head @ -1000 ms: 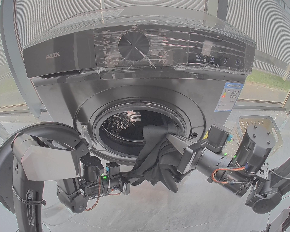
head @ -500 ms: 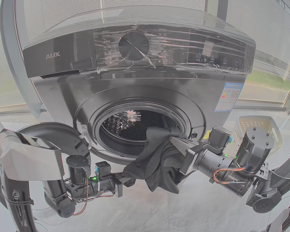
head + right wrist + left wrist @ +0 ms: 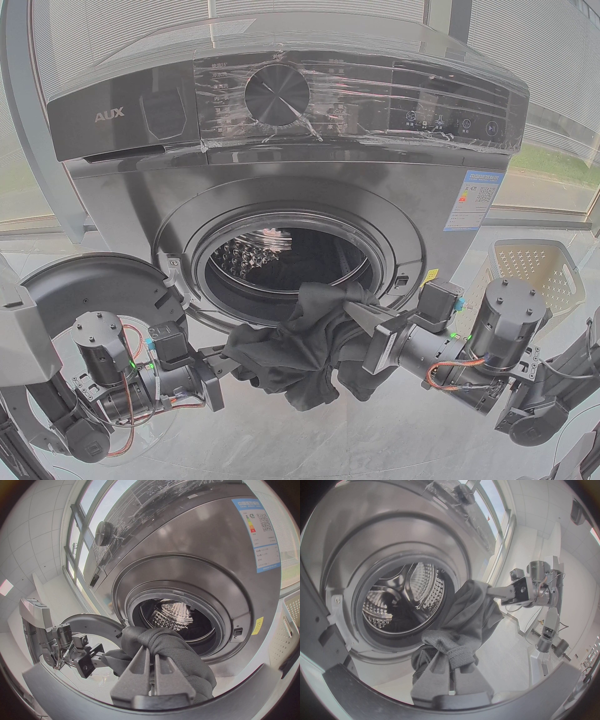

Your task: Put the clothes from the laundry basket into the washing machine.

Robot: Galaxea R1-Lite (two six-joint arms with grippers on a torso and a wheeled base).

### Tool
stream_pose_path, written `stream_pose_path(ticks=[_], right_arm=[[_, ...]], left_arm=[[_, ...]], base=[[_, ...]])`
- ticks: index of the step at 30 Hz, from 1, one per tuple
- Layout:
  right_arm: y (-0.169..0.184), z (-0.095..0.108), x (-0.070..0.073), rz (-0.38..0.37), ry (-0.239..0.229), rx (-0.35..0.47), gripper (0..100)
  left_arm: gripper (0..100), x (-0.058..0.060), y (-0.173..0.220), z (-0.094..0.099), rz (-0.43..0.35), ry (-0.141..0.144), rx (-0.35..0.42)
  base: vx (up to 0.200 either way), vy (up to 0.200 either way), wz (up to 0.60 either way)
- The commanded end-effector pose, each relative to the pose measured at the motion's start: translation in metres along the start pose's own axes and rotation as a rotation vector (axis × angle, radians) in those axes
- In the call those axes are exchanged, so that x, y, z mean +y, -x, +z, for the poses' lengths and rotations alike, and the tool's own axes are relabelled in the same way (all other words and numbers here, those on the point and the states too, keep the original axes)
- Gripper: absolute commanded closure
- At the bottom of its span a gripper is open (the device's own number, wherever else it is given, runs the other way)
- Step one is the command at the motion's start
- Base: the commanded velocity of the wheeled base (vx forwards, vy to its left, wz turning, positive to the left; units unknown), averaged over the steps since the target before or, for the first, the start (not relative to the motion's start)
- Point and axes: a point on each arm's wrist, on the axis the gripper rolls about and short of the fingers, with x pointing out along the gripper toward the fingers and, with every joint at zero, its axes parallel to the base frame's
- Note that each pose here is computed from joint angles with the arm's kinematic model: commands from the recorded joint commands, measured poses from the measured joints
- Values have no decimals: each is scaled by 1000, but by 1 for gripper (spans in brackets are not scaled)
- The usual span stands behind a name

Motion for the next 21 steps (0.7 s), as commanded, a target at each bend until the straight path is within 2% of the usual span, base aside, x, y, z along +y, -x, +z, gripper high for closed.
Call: stream_pose_path(ticks=[1,5,6,7,12,15,18,21], right_arm=[[-7,-11,-3,-4,0,20,100],[-7,-16,-5,-10,3,35,100],[-8,-17,-5,-12,4,41,0],[-8,-17,-5,-12,4,41,0],[7,-50,-18,-67,65,224,0],[14,-63,-23,-83,85,293,0],[16,-72,-24,-87,91,330,0],[12,-75,-22,-77,94,330,0]], left_arm=[[100,-10,2,16,-34,-28,-69],[100,-9,0,20,-32,-33,-86],[100,-9,0,20,-32,-35,-88],[100,-9,0,20,-32,-35,-88],[100,-7,-5,26,5,-42,-118],[100,-7,-7,28,10,-42,-127],[100,-6,-8,30,10,-45,-137],[100,-6,-8,30,10,-45,-137]], base=[[0,0,0],[0,0,0],[0,0,0],[0,0,0],[0,0,0],[0,0,0],[0,0,0],[0,0,0]])
